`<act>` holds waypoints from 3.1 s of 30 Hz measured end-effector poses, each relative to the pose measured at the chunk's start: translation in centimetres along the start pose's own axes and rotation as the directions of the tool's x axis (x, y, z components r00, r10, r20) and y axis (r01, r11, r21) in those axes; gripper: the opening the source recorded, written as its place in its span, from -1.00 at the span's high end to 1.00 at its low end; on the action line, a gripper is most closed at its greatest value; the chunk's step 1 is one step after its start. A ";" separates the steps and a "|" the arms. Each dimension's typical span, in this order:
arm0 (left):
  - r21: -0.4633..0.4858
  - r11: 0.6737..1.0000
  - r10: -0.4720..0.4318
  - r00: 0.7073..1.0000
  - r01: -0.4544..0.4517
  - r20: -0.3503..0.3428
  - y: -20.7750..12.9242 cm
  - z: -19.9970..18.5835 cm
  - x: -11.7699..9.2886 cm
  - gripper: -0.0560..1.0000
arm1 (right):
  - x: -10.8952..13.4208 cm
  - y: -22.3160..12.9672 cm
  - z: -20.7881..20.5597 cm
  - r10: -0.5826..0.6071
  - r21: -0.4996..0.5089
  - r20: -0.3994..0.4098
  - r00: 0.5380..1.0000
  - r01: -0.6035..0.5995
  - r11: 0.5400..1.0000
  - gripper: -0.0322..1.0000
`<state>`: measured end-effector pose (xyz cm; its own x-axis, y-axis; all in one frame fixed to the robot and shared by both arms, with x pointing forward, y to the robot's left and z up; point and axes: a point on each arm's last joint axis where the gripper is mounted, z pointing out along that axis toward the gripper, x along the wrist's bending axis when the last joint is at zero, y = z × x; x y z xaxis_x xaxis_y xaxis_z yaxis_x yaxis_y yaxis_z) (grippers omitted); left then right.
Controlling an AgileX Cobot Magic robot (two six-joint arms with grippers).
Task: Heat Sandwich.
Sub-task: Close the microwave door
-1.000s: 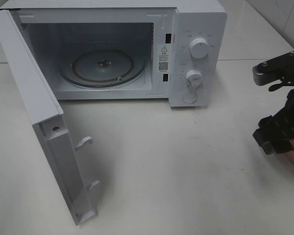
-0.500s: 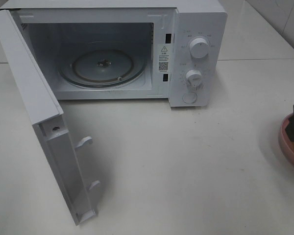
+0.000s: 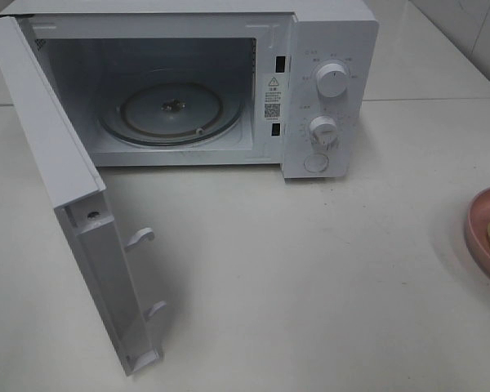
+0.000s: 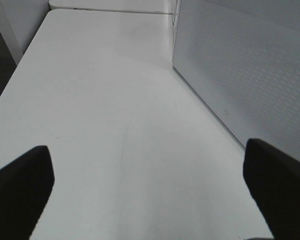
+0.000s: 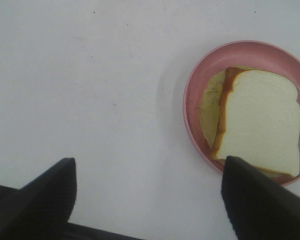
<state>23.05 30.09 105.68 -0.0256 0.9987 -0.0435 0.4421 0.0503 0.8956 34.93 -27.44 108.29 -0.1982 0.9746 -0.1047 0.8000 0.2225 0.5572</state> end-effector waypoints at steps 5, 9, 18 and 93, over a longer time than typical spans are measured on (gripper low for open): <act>0.000 1.000 0.000 1.000 0.000 0.000 0.0 0.0 0.0 -0.95 | -0.5 -1.4 -2.0 0.020 -0.078 -0.005 1.000 -0.021 0.997 -0.55; 0.000 1.000 0.000 1.000 0.000 0.000 0.0 0.0 0.0 -0.95 | -1.1 -2.7 -3.1 0.076 -0.125 0.013 0.997 -0.074 0.989 -0.55; 0.000 1.000 0.000 1.000 0.000 0.000 0.0 0.0 0.0 -0.95 | -1.2 -7.4 -2.8 0.193 -0.178 0.038 0.980 -0.183 0.967 -0.55; 0.000 1.000 0.000 1.000 0.000 0.000 0.0 0.0 0.0 -0.95 | -0.2 -12.0 -3.9 0.278 -0.439 0.053 0.959 -0.228 0.869 -0.54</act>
<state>23.05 30.09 105.68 -0.0256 0.9987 -0.0435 0.4421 0.0503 0.8956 23.15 -30.46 104.82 0.0625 0.9980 0.0115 0.4914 -0.0408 0.8700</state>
